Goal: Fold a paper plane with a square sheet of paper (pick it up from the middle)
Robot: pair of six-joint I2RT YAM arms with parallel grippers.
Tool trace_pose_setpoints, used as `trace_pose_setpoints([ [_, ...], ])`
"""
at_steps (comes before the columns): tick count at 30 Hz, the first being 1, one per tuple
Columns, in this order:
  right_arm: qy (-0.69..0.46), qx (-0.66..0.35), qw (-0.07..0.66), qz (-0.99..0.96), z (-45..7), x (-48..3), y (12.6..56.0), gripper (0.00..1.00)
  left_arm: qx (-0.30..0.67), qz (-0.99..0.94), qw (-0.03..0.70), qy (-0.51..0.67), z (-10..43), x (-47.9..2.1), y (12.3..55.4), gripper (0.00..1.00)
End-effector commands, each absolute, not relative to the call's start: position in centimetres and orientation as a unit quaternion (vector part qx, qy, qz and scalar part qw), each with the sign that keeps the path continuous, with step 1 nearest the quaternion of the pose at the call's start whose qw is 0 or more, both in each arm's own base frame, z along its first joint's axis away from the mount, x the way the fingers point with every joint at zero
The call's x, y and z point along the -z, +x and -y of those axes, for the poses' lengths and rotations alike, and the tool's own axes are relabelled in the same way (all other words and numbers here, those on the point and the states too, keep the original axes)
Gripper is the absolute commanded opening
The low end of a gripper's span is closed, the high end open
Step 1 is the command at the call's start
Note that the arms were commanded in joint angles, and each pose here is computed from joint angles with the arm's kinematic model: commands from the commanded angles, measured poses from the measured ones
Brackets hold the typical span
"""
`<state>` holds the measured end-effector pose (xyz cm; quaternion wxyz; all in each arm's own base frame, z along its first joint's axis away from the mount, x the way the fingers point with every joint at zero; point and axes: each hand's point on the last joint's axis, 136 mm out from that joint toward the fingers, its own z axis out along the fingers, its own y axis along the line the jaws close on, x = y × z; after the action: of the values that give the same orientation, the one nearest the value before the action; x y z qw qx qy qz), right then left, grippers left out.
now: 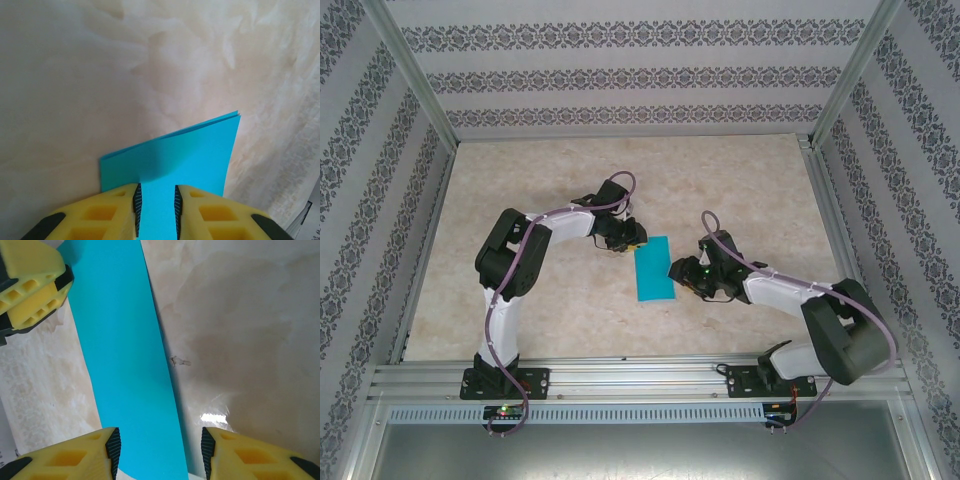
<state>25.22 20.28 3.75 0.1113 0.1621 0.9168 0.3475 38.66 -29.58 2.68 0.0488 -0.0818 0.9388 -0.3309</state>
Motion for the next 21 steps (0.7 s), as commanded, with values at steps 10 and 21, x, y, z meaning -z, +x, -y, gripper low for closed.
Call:
trace_pose_setpoints([
  [10, 0.161, -0.382, 0.106, -0.904, -21.7, -4.1, 27.3, 0.49, 0.339, -0.937, 0.059, -0.059, 29.9, -3.3, 38.2, 0.32],
  [21, 0.164, -0.415, 0.092, -0.89, -23.0, -4.0, 27.9, 0.48, 0.347, -0.934, 0.065, -0.056, 30.1, -3.8, 38.4, 0.33],
])
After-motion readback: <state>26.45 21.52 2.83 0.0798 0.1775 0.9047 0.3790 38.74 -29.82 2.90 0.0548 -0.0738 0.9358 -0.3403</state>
